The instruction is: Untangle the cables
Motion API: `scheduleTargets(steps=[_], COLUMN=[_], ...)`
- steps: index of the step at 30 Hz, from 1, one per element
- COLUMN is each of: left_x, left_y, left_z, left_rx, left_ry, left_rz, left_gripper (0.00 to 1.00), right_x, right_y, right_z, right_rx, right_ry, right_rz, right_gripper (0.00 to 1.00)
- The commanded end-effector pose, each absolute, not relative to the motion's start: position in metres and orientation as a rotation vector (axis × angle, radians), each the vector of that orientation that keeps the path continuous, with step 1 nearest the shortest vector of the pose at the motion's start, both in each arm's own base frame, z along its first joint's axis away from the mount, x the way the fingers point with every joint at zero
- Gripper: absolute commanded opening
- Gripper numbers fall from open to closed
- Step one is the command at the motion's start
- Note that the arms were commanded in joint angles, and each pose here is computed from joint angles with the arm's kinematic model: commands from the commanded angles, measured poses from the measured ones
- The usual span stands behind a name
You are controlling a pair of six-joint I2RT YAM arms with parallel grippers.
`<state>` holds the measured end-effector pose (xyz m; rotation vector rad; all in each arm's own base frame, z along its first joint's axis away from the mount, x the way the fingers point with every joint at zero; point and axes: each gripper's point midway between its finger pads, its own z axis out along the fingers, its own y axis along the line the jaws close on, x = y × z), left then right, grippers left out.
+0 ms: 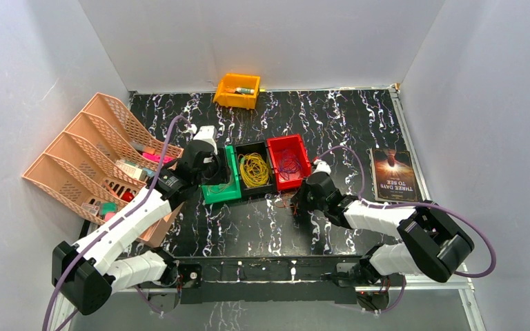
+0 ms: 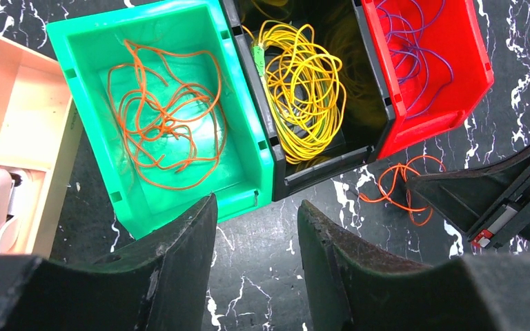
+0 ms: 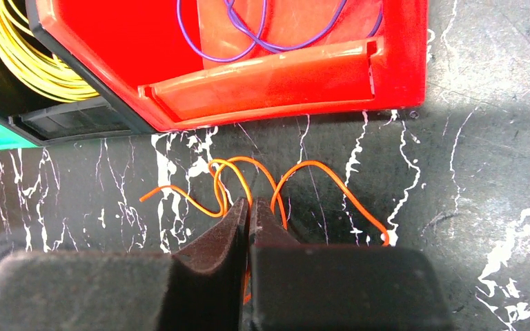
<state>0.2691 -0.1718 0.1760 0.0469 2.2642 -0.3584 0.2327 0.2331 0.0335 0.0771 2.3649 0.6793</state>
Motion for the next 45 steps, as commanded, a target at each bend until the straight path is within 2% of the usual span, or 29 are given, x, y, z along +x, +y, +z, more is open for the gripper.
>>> scheduleTargets(steps=[1,4,12,25,30,36,45], left_x=[0.267,0.268,0.272,0.279,0.28,0.281,0.279], left_y=[-0.163,-0.164,-0.15,-0.159,-0.167,-0.175,-0.22], left_z=[0.186,0.187,0.198,0.211,0.218,0.228,0.249], left_rx=[0.033,0.033,0.018,0.06,0.083,0.102,0.221], left_ry=[2.234,2.235,2.2,2.145,2.118,2.077,2.0], left_rz=[-0.33,-0.331,-0.248,-0.298,-0.346,-0.399,-0.664], left_gripper=[0.46,0.46,0.49,0.53,0.54,0.57,0.6], right_x=[0.252,0.251,0.24,0.229,0.221,0.21,0.188], right_y=[0.245,0.244,0.235,0.205,0.203,0.211,0.226], right_z=[0.057,0.059,0.076,0.122,0.127,0.161,0.21], right_rx=[0.067,0.042,-0.042,-0.121,-0.204,-0.353,-0.596], right_ry=[2.272,2.268,2.235,2.107,2.111,2.021,1.814], right_rz=[0.725,0.722,0.716,0.652,0.642,0.717,0.841], right_gripper=[0.07,0.0,0.0,0.0,0.0,0.01,0.0])
